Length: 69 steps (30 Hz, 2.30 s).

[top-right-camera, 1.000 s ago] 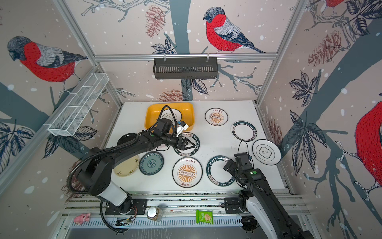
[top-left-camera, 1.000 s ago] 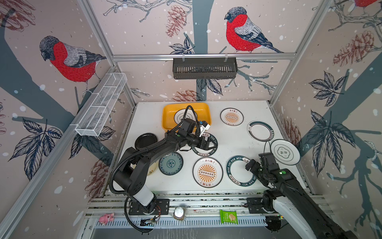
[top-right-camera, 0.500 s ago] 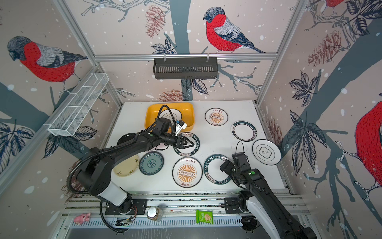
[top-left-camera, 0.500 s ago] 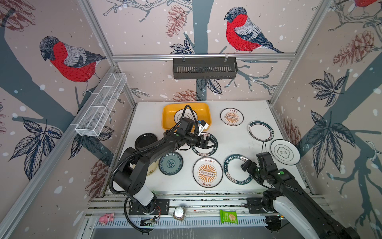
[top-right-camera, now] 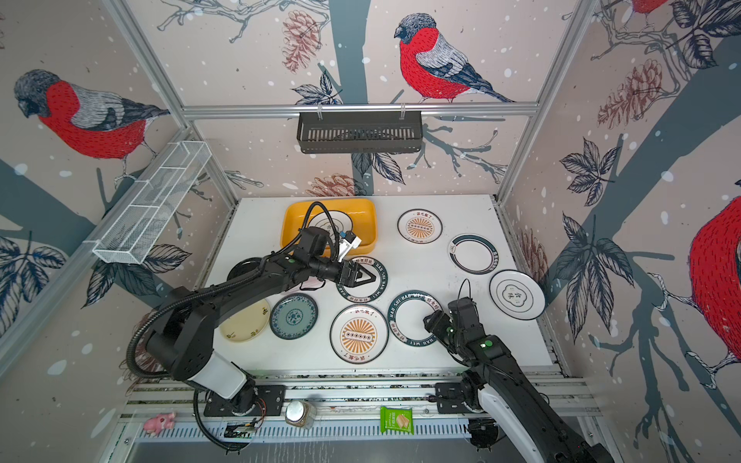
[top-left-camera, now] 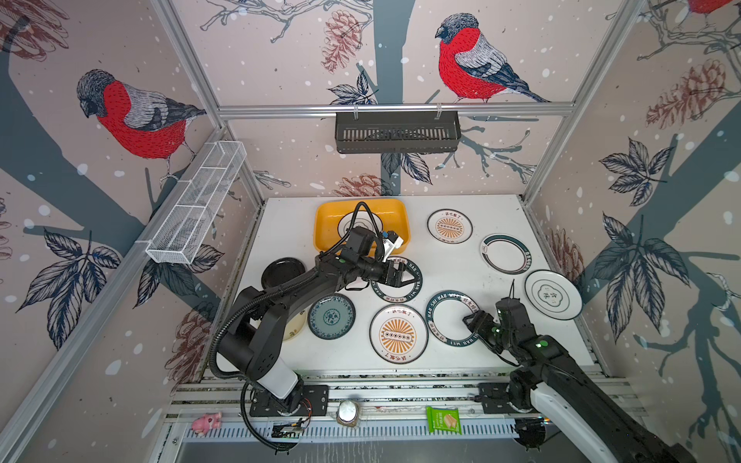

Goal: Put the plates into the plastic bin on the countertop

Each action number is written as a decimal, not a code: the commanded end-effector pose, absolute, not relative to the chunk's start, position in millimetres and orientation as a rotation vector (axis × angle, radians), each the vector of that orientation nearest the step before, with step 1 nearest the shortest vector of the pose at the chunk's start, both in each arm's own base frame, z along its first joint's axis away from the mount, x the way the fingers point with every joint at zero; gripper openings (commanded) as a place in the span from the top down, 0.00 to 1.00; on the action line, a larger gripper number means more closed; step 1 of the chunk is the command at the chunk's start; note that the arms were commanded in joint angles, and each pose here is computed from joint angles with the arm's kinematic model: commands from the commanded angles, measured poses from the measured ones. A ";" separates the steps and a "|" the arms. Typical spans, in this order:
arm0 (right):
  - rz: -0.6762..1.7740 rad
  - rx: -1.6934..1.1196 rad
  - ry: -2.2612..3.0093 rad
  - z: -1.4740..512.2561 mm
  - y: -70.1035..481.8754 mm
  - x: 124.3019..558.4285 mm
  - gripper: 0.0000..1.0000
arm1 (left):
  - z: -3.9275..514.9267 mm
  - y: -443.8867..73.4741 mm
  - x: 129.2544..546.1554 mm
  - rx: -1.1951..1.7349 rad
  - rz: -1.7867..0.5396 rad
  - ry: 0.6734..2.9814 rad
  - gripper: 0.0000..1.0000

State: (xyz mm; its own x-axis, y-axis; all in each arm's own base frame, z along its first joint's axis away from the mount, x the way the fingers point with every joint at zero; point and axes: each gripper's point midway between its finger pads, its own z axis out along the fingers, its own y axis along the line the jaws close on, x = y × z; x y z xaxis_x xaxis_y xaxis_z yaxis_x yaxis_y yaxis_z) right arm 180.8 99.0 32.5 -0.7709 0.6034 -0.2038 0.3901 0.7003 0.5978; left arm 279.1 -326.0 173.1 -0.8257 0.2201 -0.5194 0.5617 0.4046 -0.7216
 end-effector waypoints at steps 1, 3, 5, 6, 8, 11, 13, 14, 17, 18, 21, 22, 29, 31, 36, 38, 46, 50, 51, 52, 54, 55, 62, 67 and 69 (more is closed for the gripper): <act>0.721 0.849 2.557 23.2 93.1 170.4 0.44 | 180.3 -327.6 283.6 0.693 -1.394 2.280 0.04; 0.726 0.858 2.533 26.2 92.2 173.4 0.56 | 179.5 -327.0 284.4 0.688 -1.394 2.283 0.04; 0.747 0.858 2.503 31.2 93.4 177.4 0.63 | 179.6 -326.3 285.1 0.684 -1.390 2.283 0.04; 0.751 0.873 2.487 32.4 92.6 178.6 0.70 | 178.7 -325.9 285.6 0.683 -1.383 2.284 0.04; 0.762 0.894 2.459 34.8 91.6 180.9 0.77 | 177.6 -325.4 285.9 0.681 -1.378 2.288 0.04; 0.759 0.921 2.430 38.0 88.8 183.0 0.88 | 177.1 -325.0 287.1 0.679 -1.374 2.290 0.04; 0.761 0.932 2.411 41.5 87.6 184.3 0.89 | 175.5 -324.0 288.2 0.672 -1.369 2.295 0.04; 0.765 0.939 2.399 43.9 87.1 185.3 0.90 | 174.2 -323.9 288.7 0.670 -1.367 2.299 0.04; 0.768 0.966 2.364 50.7 84.2 187.0 0.97 | 170.3 -324.2 289.3 0.666 -1.363 2.312 0.04; 0.764 0.974 2.350 53.3 82.6 187.5 0.97 | 169.6 -324.4 289.5 0.668 -1.362 2.313 0.04; 0.755 0.988 2.305 62.7 77.8 190.5 0.98 | 168.4 -323.2 291.9 0.659 -1.353 2.316 0.04; 0.748 0.993 2.291 65.6 75.7 191.5 0.98 | 167.4 -322.1 293.4 0.654 -1.348 2.319 0.04; 0.706 0.965 2.180 102.0 64.4 205.2 0.99 | 166.2 -317.4 298.7 0.630 -1.311 2.321 0.04; 0.708 0.938 2.133 117.1 63.1 212.5 0.99 | 168.4 -315.3 301.2 0.619 -1.305 2.309 0.06; 0.726 0.833 2.012 157.8 64.3 234.0 0.99 | 166.6 -304.2 312.6 0.562 -1.264 2.307 0.06; 0.765 0.770 1.956 173.0 70.7 245.2 1.00 | 168.6 -298.9 318.4 0.527 -1.279 2.300 0.08; 0.934 0.531 1.806 231.0 121.3 282.8 0.99 | 174.4 -254.7 352.4 0.300 -1.308 2.259 0.13; 1.001 0.442 1.833 239.5 154.6 297.7 1.00 | 180.9 -238.4 361.7 0.257 -1.273 2.232 0.12; 1.017 0.423 1.830 242.1 162.3 301.7 1.00 | 184.3 -237.4 361.7 0.261 -1.284 2.223 0.12; 1.028 0.414 1.832 242.6 168.1 304.8 0.99 | 186.2 -236.9 361.9 0.262 -1.288 2.215 0.13; 1.063 0.382 1.831 245.3 181.9 311.2 1.00 | 190.0 -236.6 360.3 0.271 -1.294 2.201 0.12; 1.081 0.369 1.828 247.2 187.6 313.1 1.00 | 191.9 -236.9 359.8 0.276 -1.296 2.194 0.13; 1.179 0.298 1.810 253.9 219.8 319.5 1.00 | 199.3 -239.5 356.1 0.299 -1.331 2.161 0.18; 1.216 0.272 1.818 251.3 234.3 318.0 1.00 | 205.7 -241.1 354.1 0.309 -1.358 2.131 0.21; 1.223 0.263 1.825 248.7 239.5 318.5 1.00 | 207.5 -240.5 353.4 0.310 -1.358 2.122 0.24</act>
State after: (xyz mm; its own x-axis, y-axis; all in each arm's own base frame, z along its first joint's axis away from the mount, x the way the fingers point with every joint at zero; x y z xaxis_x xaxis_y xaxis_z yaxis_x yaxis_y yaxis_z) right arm 316.6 229.8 223.5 -0.6042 0.5827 -0.5435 -0.2058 0.5449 0.8129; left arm 353.3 -238.2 192.4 -0.8240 -0.1097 -0.5559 0.4425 0.4882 -0.7522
